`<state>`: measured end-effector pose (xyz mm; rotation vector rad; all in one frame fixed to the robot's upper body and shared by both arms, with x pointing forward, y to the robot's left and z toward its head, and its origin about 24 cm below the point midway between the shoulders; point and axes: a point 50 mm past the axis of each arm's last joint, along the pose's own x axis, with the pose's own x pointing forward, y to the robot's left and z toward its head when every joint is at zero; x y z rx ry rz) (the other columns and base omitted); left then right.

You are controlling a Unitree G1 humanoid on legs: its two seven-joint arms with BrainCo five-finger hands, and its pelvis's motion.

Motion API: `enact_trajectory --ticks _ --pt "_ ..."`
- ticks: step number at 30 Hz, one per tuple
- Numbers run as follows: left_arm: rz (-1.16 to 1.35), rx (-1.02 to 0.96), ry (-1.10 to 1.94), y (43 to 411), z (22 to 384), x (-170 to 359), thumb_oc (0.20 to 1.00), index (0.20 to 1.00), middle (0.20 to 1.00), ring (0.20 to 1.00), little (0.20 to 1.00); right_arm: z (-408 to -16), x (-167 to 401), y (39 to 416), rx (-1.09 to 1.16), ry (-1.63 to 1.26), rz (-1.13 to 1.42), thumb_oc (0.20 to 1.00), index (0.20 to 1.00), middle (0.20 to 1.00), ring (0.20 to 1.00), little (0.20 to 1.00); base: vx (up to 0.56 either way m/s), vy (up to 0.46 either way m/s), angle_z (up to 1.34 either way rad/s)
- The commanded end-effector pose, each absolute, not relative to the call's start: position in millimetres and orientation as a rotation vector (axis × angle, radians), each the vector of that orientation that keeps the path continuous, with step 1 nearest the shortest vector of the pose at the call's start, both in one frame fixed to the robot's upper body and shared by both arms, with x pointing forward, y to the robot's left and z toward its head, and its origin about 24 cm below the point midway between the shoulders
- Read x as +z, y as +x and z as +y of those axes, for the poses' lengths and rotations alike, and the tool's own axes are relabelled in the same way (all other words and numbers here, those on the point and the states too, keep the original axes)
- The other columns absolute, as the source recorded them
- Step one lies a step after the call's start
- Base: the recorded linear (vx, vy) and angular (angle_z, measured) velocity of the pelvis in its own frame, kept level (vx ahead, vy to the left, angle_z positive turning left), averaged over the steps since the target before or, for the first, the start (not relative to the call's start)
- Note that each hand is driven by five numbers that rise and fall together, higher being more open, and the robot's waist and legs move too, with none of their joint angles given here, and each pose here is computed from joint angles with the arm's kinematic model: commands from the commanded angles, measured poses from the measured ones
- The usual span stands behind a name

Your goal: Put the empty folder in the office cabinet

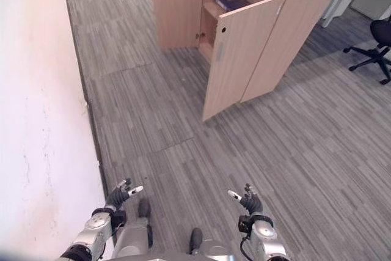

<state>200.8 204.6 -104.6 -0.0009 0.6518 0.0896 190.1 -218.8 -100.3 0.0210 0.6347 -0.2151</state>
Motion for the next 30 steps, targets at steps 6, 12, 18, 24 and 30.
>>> enact_trajectory --ticks 6,12,18,24,30 --pt "0.596 0.181 -0.042 199.7 222.4 -97.9 1.0 1.0 1.0 1.0 1.0 -218.0 -94.1 192.5 -0.196 0.021 0.59 1.0 1.0 1.0 1.0 1.0 0.39 0.156 -0.42" --pt "0.613 0.192 -0.018 193.3 230.0 -99.9 1.0 1.0 1.0 1.0 1.0 -206.4 -96.0 194.7 -0.163 0.041 0.596 1.0 1.0 1.0 1.0 1.0 0.35 0.221 -0.15" --pt "0.601 0.168 0.019 194.7 232.2 -97.2 1.0 1.0 1.0 1.0 1.0 -203.3 -94.6 200.3 -0.143 0.041 0.589 1.0 1.0 1.0 1.0 1.0 0.27 0.254 0.03" --pt "0.542 0.147 0.059 214.4 231.9 -84.7 1.0 1.0 1.0 1.0 1.0 -207.5 -86.9 207.5 -0.198 0.093 0.535 1.0 1.0 1.0 1.0 1.0 0.29 0.226 0.36" --pt "0.51 0.124 0.065 221.2 228.4 -78.8 1.0 1.0 1.0 1.0 1.0 -226.5 -98.5 189.7 -0.339 0.157 0.589 1.0 1.0 1.0 1.0 1.0 0.31 0.042 0.23"
